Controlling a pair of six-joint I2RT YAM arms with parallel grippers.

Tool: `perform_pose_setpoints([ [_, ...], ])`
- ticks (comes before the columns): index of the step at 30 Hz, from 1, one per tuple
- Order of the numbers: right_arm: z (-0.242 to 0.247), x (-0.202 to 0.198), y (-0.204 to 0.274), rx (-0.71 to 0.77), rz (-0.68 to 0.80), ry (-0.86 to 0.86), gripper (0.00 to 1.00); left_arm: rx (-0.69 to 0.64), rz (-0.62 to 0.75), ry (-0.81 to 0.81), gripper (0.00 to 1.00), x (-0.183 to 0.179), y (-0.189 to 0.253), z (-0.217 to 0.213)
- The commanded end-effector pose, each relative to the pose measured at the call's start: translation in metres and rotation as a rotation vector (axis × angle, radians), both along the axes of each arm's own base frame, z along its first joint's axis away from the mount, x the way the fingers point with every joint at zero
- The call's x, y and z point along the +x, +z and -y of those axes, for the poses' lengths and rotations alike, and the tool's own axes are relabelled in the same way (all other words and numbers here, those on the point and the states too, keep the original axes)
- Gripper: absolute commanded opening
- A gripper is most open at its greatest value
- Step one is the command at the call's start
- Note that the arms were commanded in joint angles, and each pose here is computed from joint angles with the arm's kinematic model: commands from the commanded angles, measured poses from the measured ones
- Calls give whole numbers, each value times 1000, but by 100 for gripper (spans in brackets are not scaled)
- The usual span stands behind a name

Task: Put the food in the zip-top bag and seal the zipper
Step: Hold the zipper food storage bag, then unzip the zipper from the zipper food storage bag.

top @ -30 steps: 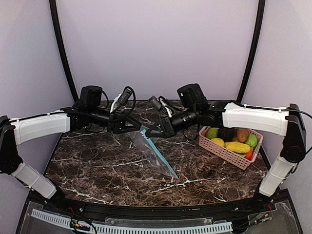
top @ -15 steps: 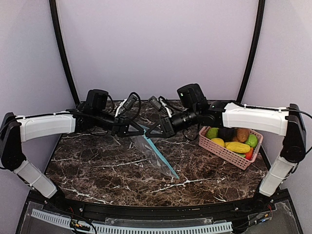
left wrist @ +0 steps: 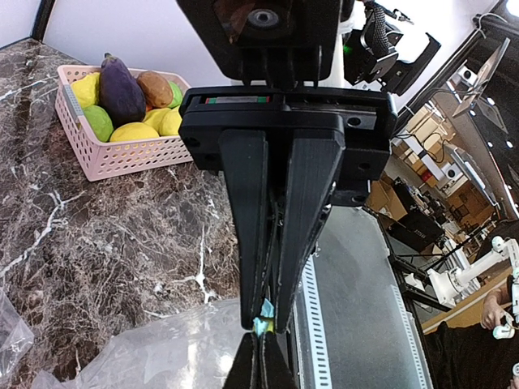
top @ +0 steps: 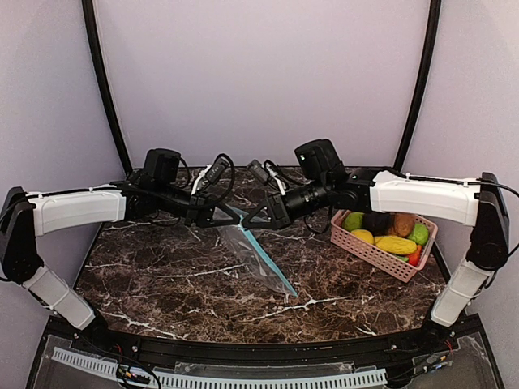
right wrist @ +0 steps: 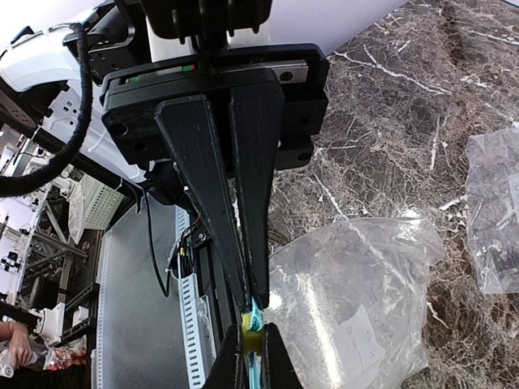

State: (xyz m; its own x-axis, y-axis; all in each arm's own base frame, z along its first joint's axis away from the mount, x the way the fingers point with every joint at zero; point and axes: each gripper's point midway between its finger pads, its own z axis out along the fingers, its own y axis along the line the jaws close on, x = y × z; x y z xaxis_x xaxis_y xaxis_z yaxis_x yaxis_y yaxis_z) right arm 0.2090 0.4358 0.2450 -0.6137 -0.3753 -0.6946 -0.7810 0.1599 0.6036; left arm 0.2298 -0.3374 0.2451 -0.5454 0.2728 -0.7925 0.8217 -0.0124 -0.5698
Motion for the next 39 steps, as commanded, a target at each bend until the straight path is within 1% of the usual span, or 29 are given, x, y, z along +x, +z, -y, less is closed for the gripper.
perform_pose_setpoints([
  [1, -4, -2, 7, 23, 29, -4, 0, 0, 27, 6, 1, 0, 5, 1],
  [13, -4, 0, -6, -19, 63, -33, 0, 11, 76, 61, 1, 6, 7, -2],
  [21, -3, 0, -17, -39, 49, -38, 0, 33, 107, 110, 1, 13, 5, -5],
  [27, -1, -2, -26, -55, 34, -41, 0, 46, 156, 151, 1, 16, 9, -9],
  [39, -1, -4, -33, -62, 21, -42, 0, 43, 172, 183, 1, 22, 12, -15],
])
